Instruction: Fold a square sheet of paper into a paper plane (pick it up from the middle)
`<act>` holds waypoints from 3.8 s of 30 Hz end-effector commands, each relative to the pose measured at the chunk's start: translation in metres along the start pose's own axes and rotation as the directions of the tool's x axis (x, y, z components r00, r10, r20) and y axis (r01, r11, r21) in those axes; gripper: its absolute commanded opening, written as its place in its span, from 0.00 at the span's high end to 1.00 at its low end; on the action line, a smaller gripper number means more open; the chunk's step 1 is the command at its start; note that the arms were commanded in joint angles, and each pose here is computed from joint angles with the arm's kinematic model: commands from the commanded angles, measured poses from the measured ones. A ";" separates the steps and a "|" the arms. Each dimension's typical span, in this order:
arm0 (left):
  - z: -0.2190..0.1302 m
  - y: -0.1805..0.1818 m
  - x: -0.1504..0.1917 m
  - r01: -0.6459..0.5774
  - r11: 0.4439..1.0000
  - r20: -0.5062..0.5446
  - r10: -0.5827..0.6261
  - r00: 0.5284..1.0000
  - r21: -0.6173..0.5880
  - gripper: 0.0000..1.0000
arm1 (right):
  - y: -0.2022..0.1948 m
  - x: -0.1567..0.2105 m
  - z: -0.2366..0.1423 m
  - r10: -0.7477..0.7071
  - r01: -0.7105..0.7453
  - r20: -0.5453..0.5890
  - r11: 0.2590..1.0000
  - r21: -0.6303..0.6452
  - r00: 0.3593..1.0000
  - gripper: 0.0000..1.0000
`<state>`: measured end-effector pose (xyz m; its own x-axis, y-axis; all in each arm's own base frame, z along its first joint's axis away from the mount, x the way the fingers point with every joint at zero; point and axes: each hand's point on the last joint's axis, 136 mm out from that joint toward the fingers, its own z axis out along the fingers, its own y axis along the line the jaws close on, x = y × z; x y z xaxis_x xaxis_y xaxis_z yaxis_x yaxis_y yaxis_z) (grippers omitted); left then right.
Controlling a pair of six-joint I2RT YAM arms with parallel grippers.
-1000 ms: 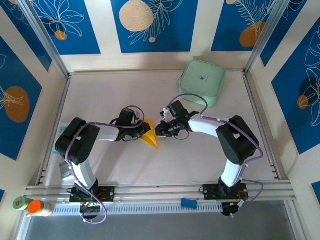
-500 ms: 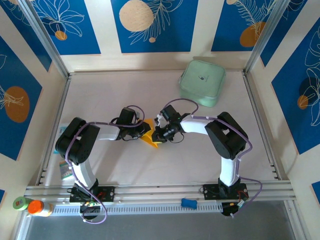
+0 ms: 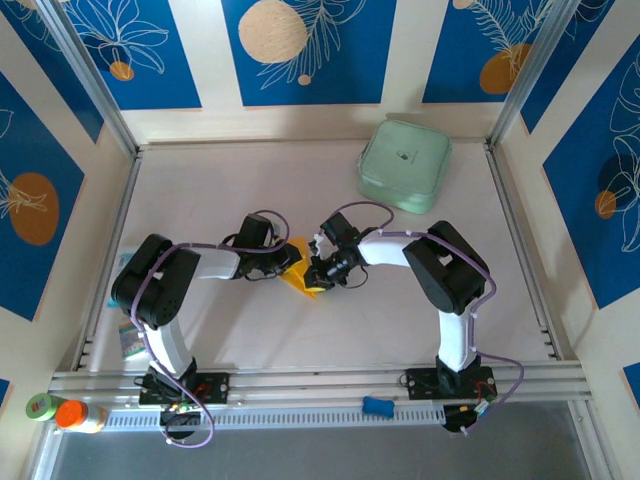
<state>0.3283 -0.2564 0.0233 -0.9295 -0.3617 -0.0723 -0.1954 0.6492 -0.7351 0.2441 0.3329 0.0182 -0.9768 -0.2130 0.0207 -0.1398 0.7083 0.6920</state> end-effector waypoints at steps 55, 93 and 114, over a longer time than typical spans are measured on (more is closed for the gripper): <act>0.003 -0.008 -0.001 -0.074 0.997 -0.055 0.073 0.996 -0.012 0.74 | -0.024 0.040 -0.013 -0.126 0.144 -0.181 0.985 0.095 0.975 0.92; 0.009 0.042 0.009 0.090 0.973 -0.049 -0.102 0.994 -0.214 0.75 | -0.017 0.016 0.001 0.046 -0.042 -0.033 0.993 0.110 0.998 0.92; 0.008 0.045 0.012 0.093 0.971 -0.056 -0.108 0.993 -0.220 0.75 | -0.004 0.037 -0.042 -0.040 0.038 0.097 0.999 0.023 0.994 0.92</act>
<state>0.3320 -0.2591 0.0222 -0.9323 -0.3614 -0.0177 -0.2487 0.6757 -0.6940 0.2011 0.2912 0.0219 -0.9789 -0.2041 -0.0080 -0.1586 0.7348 0.6595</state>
